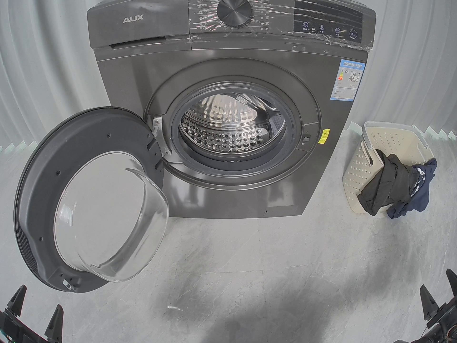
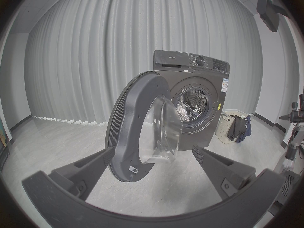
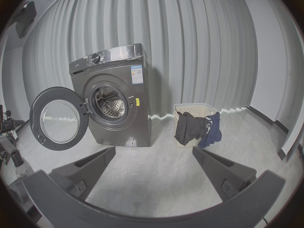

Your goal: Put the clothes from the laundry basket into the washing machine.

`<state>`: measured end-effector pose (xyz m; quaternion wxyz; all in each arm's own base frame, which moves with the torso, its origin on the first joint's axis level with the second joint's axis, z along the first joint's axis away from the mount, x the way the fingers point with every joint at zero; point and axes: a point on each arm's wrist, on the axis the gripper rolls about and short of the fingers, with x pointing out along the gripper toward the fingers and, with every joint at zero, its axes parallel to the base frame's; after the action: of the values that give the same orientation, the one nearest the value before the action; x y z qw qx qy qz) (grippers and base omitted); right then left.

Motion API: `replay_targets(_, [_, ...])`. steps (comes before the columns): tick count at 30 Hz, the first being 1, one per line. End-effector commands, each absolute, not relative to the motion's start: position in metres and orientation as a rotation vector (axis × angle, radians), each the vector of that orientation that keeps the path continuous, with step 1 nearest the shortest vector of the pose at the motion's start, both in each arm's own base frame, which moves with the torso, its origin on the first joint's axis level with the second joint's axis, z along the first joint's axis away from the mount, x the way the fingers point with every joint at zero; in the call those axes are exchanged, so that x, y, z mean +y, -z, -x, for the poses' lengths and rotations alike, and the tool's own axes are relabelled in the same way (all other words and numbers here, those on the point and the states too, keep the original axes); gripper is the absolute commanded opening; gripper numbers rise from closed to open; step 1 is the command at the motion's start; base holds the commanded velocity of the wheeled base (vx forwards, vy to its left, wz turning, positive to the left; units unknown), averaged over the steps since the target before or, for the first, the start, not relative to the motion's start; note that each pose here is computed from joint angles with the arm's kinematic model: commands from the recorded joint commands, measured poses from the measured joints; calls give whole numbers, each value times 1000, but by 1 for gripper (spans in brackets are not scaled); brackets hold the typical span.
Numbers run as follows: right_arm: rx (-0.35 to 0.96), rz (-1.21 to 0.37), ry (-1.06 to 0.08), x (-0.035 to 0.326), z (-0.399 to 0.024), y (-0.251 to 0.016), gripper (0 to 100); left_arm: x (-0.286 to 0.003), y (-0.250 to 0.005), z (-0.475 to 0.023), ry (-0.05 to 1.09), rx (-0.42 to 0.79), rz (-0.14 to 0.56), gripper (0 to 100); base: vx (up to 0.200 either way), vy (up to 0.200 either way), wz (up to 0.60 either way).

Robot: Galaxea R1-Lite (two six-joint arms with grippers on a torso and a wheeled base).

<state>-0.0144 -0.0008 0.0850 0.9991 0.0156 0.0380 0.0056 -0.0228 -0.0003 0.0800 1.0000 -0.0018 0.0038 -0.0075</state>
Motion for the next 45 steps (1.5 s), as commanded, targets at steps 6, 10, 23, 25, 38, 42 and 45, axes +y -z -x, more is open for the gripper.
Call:
replay_targets(6, [8,-3,-6,0,22,-76,100,0,-75,23,15,6,5,100,0,0,0])
replay_targets(10, [6,-5,-15,0,23,-76,100,0,-75,23,15,6,5,100,0,0,0])
replay_targets(23, [6,-3,-17,0,23,-76,100,0,-75,23,15,6,6,100,0,-200,0])
replay_targets(25, [6,-3,-17,0,23,-76,100,0,-75,23,15,6,6,100,0,-200,0])
replay_targets(38, [6,-2,-17,0,23,-76,100,0,-75,23,15,6,6,100,0,-200,0])
replay_targets(42, [6,-2,-17,0,23,-76,100,0,-75,23,15,6,6,100,0,-200,0])
replay_targets(45, [6,-2,-17,0,23,-76,100,0,-75,23,15,6,6,100,0,-200,0])
